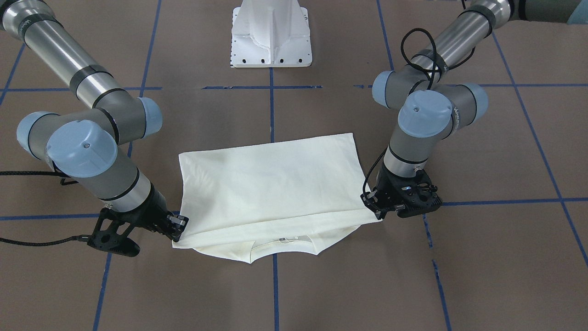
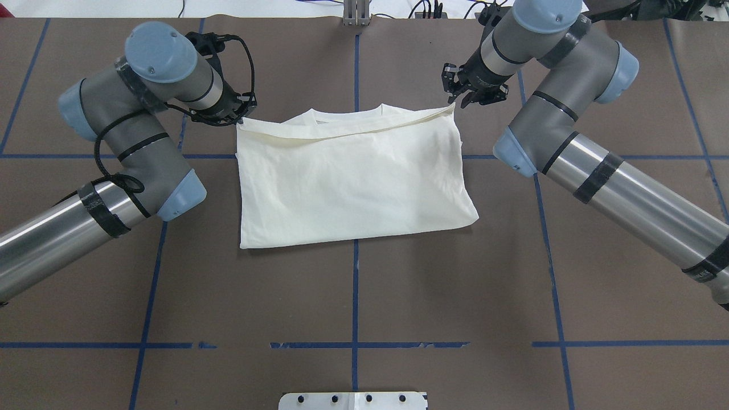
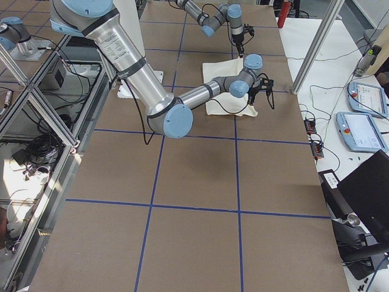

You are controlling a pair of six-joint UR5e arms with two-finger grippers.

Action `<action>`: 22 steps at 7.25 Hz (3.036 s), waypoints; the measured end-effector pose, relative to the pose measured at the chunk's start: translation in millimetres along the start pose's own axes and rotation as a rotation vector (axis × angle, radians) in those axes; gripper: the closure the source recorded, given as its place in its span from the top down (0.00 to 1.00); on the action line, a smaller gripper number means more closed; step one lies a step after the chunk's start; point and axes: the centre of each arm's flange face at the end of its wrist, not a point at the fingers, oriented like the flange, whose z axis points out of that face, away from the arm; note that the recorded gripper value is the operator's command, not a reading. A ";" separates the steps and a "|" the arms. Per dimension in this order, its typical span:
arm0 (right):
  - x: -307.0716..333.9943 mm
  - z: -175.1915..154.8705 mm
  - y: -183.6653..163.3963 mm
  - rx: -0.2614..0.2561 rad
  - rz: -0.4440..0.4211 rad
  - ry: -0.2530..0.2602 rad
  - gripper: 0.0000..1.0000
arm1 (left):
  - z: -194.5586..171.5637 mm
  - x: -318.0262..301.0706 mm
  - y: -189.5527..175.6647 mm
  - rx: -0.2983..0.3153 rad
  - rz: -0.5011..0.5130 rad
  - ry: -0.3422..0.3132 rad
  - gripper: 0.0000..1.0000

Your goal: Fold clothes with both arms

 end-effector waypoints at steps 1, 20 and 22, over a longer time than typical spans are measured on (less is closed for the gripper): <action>2.0 -0.7 0.7 -0.003 -0.008 -0.003 1.00 | -0.9 0.5 -1.2 0.002 -0.002 -0.001 0.99; 190.8 -57.5 298.9 -0.247 -0.201 0.025 0.00 | -93.0 19.0 7.7 0.037 -0.016 0.073 0.89; 223.9 -90.9 364.0 -0.355 -0.189 0.070 0.00 | -102.4 28.8 20.3 0.028 -0.028 0.095 0.90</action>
